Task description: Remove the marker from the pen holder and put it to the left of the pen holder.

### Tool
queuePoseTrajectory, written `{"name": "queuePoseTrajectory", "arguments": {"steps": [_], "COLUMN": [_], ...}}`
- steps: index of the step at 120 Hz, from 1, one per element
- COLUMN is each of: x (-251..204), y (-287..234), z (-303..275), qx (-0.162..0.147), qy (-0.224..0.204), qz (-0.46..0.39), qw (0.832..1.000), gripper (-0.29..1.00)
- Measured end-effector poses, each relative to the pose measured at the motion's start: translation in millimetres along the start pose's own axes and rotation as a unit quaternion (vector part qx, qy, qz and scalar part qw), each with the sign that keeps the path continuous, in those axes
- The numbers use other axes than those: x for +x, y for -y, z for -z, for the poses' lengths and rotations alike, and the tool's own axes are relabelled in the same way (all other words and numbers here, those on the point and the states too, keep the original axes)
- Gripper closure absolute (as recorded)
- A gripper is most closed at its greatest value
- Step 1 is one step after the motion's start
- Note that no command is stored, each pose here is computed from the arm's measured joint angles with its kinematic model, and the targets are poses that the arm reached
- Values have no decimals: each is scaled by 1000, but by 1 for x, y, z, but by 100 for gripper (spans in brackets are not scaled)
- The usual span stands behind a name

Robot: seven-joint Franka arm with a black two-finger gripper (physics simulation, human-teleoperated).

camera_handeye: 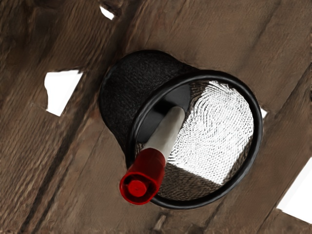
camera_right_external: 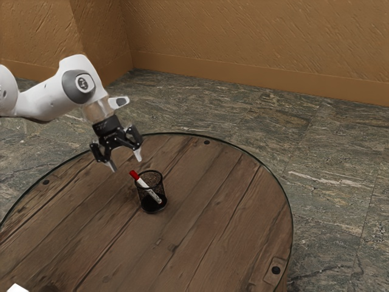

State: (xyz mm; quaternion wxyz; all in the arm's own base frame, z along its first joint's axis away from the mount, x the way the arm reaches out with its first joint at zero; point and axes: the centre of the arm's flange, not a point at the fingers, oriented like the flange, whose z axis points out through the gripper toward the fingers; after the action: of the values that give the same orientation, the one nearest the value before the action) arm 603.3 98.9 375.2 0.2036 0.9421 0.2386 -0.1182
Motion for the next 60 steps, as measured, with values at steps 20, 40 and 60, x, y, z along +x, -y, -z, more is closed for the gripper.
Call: {"name": "queuePoseTrajectory", "arguments": {"steps": [20,40,60], "x": [-4,5,19], "y": [5,8,2], "z": [-17,-25,-28], "qx": [-4,3,-2], "qy": [50,62,53], "qz": [-2,-10,-21], "qw": [999,998,998], "gripper": [13,30,39]}}
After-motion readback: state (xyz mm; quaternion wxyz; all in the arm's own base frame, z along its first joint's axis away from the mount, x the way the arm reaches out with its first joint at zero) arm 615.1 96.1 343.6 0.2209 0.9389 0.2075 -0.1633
